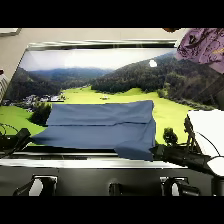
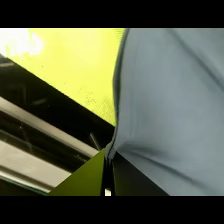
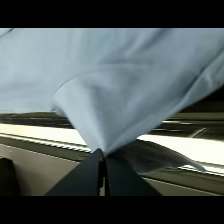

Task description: Fold the clothes and pants, and hang the long-sleeved shirts on hangers.

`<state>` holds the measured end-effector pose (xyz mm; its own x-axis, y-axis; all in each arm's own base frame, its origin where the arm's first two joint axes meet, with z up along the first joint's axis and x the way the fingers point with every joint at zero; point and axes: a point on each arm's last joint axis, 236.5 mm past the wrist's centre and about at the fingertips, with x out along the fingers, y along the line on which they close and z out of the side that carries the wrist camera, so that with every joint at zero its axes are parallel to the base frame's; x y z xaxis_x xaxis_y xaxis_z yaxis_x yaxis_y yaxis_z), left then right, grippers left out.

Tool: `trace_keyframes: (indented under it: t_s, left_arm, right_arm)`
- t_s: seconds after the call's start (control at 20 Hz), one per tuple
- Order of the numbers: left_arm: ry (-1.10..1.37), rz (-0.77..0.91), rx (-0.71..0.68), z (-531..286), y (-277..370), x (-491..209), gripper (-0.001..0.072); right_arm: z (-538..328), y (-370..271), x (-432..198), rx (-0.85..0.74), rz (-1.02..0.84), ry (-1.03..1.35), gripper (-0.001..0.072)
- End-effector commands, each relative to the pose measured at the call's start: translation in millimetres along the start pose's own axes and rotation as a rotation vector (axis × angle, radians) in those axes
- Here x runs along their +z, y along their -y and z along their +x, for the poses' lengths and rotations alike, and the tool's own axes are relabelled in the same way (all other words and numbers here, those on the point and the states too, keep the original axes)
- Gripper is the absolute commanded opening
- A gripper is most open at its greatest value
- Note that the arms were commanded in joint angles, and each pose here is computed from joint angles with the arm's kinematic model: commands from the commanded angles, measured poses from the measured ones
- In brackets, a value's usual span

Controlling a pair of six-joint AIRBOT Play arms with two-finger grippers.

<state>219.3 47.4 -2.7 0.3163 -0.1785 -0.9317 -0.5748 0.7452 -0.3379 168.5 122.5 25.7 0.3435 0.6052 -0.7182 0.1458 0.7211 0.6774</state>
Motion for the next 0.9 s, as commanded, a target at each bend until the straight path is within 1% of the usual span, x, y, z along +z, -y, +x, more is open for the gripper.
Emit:
trace_keyframes:
  t_s: [0.0,0.2,0.45,0.55,0.85]
  left_arm:
    - [0.090,0.031,-0.005,-2.7,8.3,19.4,0.0011]
    - [0.153,0.098,-0.028,8.4,32.5,50.3,0.0011]
    - [0.116,0.159,-0.033,45.4,60.3,78.0,0.0011]
    - [0.097,0.172,-0.029,62.4,68.9,90.1,0.0010]
    - [0.044,0.202,-0.011,105.9,85.0,124.4,0.0010]
  right_arm:
    - [-3.8,4.8,11.6,-0.041,-0.049,0.006,0.0019]
    - [6.1,9.3,64.2,-0.057,-0.087,-0.002,0.0019]
    - [29.9,21.5,135.3,-0.066,-0.083,-0.022,0.0020]
    - [42.5,23.5,161.3,-0.045,-0.076,-0.023,0.0020]
    - [72.6,40.2,226.2,-0.043,-0.054,-0.021,0.0020]
